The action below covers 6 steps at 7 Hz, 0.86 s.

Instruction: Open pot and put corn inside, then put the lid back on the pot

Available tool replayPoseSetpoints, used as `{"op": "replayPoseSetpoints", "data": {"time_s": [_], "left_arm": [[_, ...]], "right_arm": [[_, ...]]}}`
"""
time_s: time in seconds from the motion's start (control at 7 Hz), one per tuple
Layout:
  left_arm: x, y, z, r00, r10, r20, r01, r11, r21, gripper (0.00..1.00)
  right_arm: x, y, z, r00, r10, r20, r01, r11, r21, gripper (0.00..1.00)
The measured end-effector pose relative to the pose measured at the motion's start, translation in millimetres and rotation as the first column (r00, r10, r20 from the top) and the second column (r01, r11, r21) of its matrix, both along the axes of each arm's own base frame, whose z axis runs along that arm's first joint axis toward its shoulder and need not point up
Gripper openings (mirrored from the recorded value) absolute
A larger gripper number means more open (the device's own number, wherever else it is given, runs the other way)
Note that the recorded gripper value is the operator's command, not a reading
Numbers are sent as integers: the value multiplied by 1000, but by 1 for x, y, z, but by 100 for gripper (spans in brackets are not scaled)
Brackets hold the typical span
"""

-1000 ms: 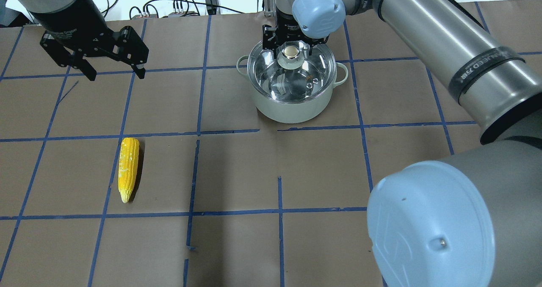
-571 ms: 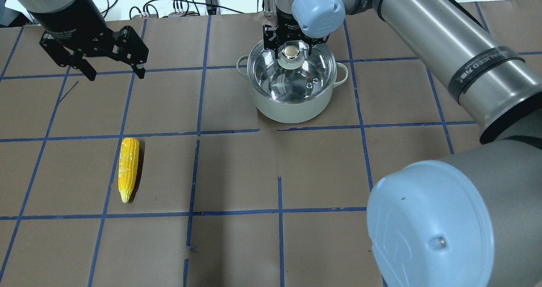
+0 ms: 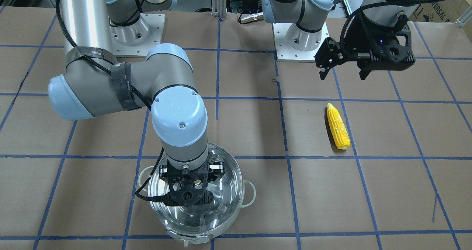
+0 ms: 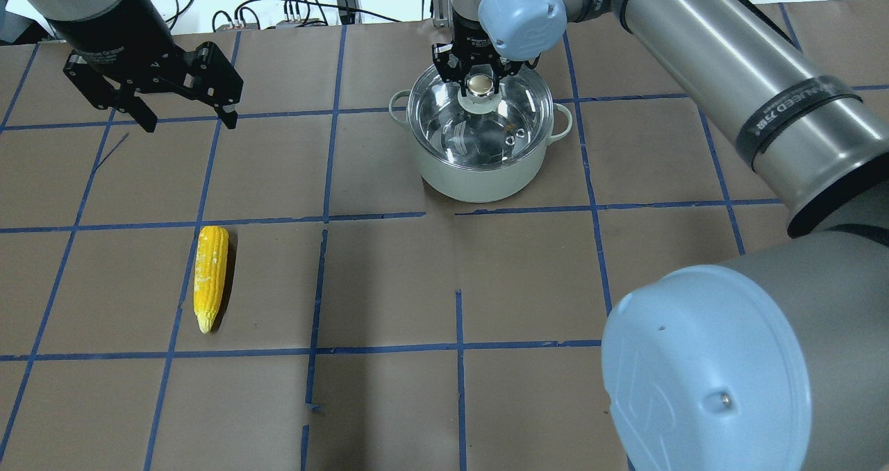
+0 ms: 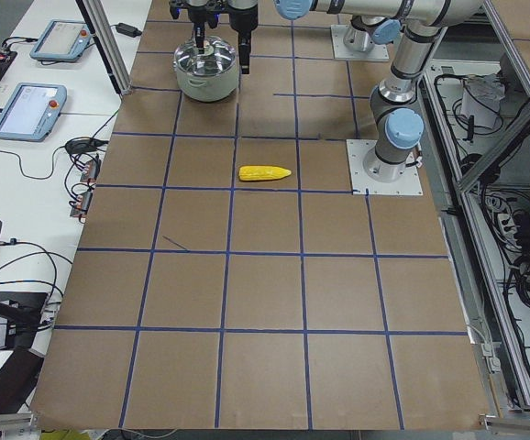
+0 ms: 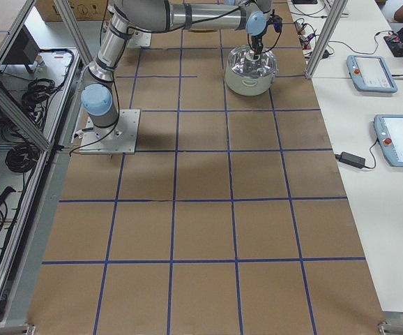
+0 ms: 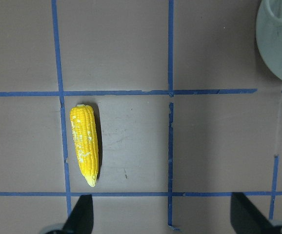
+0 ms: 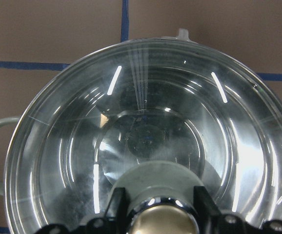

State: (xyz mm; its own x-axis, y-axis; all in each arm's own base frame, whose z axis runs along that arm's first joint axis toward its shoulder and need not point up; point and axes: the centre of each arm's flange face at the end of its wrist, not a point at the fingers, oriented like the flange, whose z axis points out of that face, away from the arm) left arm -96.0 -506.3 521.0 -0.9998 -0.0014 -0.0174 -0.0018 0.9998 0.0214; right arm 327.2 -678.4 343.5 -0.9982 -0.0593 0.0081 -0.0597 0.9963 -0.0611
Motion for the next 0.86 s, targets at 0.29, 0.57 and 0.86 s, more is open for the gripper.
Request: {"op": "replayPoseSetpoints", "data": {"time_s": [0.29, 0.57, 0.86], "left_arm": [[1, 0, 3, 1000, 2, 0, -2, 1000, -6, 100], [4, 0, 7, 1000, 5, 0, -5, 1000, -14, 100], [12, -1, -3, 999, -39, -1, 39, 999, 8, 100]], "right_arm": [[0, 0, 1, 1000, 0, 0, 0, 1000, -1, 30], [0, -1, 28, 1000, 6, 12, -6, 1000, -21, 30], [-10, 12, 102, 999, 43, 7, -42, 999, -29, 26]]}}
